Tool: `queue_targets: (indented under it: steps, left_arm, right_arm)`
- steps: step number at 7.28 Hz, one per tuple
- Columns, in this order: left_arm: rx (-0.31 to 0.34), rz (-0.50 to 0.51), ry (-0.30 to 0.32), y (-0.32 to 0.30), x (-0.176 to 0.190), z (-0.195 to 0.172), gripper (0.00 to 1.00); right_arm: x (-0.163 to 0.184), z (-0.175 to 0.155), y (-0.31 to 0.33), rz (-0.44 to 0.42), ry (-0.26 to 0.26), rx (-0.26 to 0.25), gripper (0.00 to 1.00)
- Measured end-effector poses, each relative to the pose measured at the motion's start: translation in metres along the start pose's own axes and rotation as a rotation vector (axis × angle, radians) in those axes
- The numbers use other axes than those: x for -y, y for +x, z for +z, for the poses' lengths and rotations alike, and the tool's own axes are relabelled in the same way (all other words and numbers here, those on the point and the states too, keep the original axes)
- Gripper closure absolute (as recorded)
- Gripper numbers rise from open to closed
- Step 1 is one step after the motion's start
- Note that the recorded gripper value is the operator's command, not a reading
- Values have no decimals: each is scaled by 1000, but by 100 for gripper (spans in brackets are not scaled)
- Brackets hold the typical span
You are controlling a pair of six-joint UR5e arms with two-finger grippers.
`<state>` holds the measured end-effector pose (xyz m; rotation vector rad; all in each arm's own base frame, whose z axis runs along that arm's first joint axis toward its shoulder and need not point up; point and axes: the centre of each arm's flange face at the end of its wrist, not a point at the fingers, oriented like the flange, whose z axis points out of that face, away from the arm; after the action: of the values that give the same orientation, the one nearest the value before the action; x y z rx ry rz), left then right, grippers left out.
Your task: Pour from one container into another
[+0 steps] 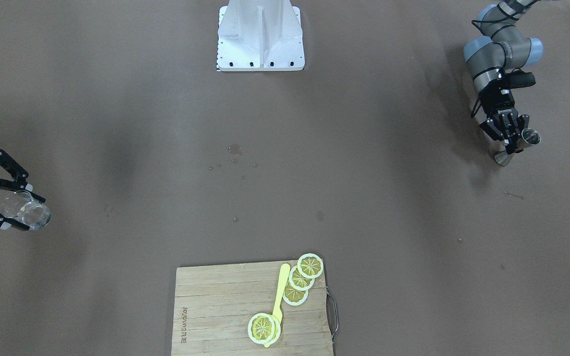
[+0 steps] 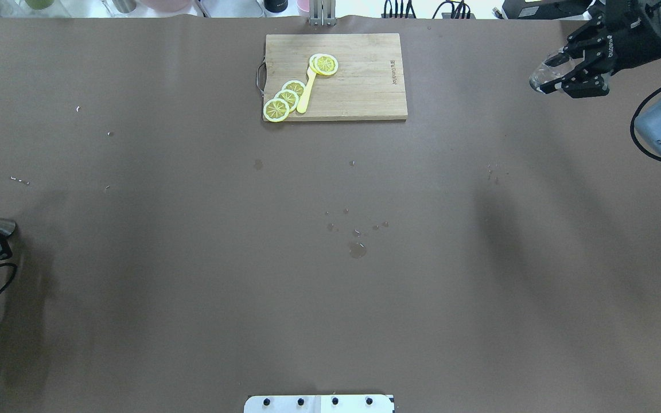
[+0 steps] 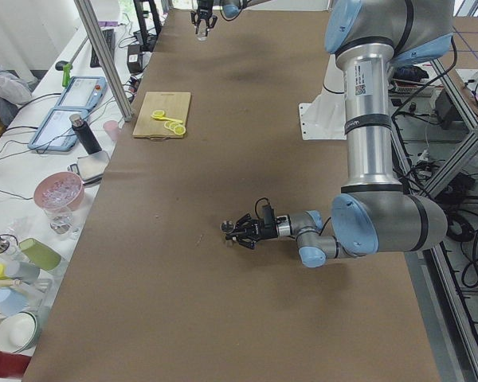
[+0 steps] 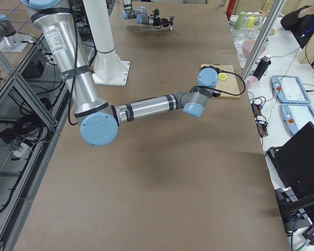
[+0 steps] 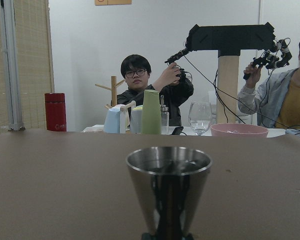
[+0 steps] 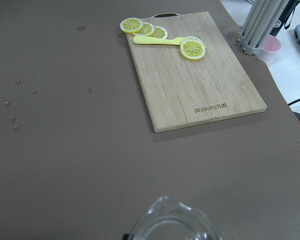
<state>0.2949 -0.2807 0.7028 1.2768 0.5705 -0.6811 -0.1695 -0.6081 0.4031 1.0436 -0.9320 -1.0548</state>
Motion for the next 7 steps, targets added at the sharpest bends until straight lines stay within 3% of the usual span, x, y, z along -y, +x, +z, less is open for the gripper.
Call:
queue_targets:
  steps: [3,7]
  left_arm:
    - [-4,-8,-9,31,31,-10,100]
    - [-71,-165,-30,112,81,-37,100]
  right_arm:
    - [21,-5,-5,-4,0,-3,100]
    - [70,-8,-37,-60,16,-4,100]
